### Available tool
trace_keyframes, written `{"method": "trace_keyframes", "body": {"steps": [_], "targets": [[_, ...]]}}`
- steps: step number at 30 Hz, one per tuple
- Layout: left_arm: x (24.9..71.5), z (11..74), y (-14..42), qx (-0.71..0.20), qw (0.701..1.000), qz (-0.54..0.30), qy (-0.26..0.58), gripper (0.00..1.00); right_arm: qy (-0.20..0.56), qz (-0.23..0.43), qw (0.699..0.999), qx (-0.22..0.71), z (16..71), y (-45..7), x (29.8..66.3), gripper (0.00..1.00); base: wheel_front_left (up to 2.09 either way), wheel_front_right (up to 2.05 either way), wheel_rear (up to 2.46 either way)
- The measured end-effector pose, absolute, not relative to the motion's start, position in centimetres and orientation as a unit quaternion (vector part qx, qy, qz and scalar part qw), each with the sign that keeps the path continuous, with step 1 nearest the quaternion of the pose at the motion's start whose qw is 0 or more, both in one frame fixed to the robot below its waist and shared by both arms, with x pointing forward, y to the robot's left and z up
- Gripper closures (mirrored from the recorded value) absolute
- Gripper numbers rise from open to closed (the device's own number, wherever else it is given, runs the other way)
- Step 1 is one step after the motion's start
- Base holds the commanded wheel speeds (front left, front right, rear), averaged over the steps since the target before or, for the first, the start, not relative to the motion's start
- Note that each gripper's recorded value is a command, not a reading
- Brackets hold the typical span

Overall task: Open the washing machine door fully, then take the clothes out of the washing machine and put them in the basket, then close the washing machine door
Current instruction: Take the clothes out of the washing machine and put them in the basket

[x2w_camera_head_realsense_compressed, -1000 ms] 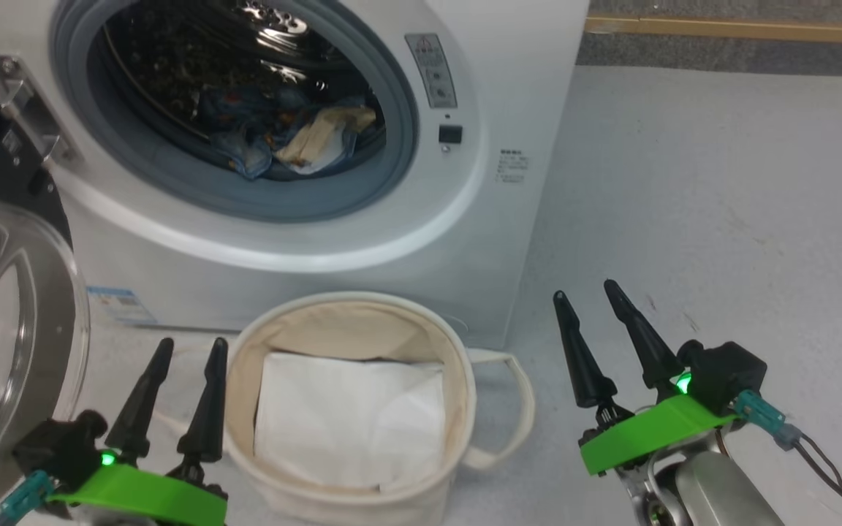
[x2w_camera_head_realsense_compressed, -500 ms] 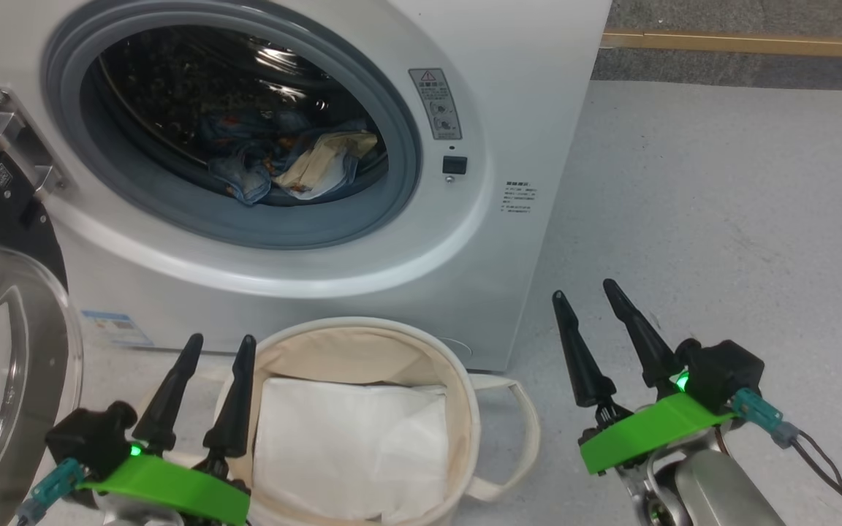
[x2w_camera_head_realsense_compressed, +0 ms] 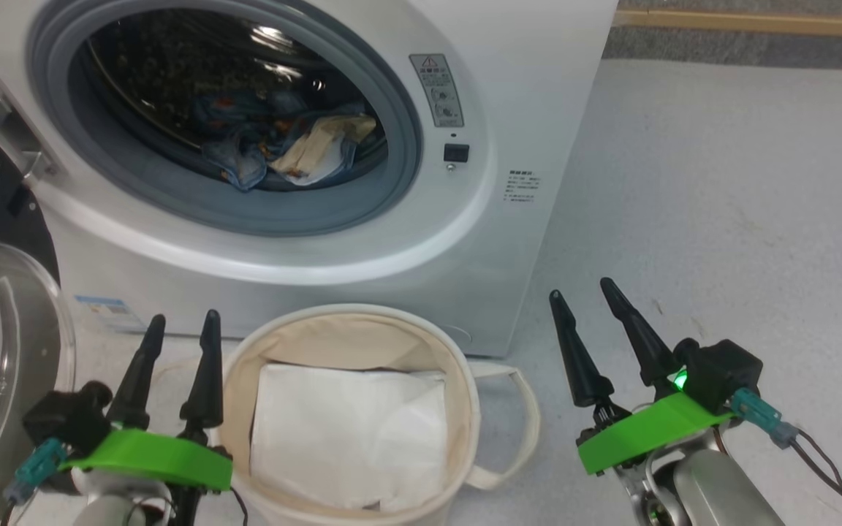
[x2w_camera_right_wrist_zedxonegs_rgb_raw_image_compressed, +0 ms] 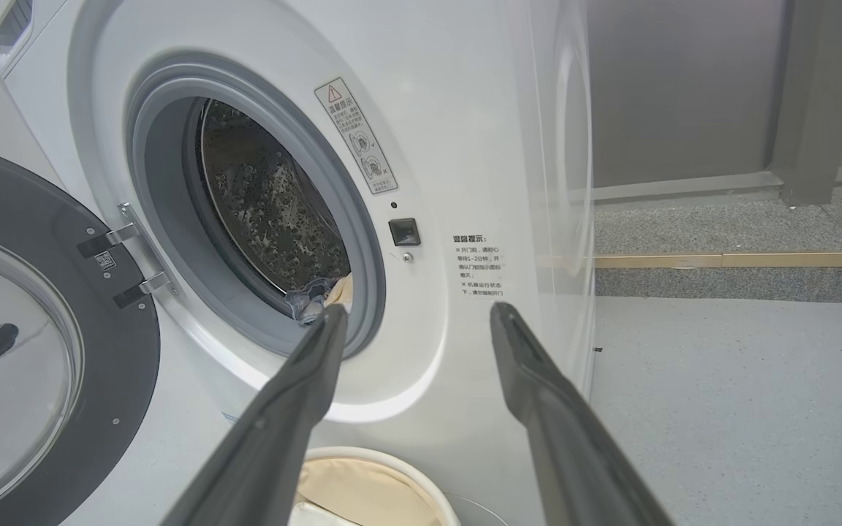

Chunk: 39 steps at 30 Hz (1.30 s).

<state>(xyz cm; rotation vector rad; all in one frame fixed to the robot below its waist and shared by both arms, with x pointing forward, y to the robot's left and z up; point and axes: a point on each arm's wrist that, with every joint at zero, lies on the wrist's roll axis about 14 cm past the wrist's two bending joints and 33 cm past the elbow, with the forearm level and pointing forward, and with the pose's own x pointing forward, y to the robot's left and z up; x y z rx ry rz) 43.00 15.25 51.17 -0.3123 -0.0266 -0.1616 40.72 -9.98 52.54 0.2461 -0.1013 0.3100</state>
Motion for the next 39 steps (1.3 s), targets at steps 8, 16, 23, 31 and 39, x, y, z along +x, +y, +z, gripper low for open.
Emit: {"method": "trace_keyframes", "body": {"steps": [8, 16, 23, 31, 39], "targets": [[46.3, 48.7, 14.4, -0.164, 0.982, -0.086, 0.024, 0.00, -0.024, 0.163, 0.978, 0.128, 50.7, -9.1, 41.0, 0.00, 0.00, 0.00, 0.00], [51.5, 46.1, 13.6, -0.162, 0.981, -0.093, 0.056, 0.00, -0.021, 0.163, 0.979, 0.122, 49.9, -9.3, 43.0, 0.00, 0.00, 0.00, 0.00], [55.7, 45.4, 12.1, -0.166, 0.978, -0.109, 0.059, 0.00, -0.008, 0.169, 0.978, 0.121, 48.7, -9.0, 43.9, 0.00, 0.00, 0.00, 0.00], [61.1, 44.4, 9.1, -0.162, 0.975, -0.141, 0.065, 0.00, 0.000, 0.186, 0.976, 0.116, 47.4, -8.6, 44.7, 0.00, 0.00, 0.00, 0.00], [64.2, 42.2, 5.9, -0.149, 0.968, -0.180, 0.090, 0.00, 0.011, 0.175, 0.977, 0.117, 46.0, -9.4, 45.3, 0.00, 0.00, 0.00, 0.00]]}}
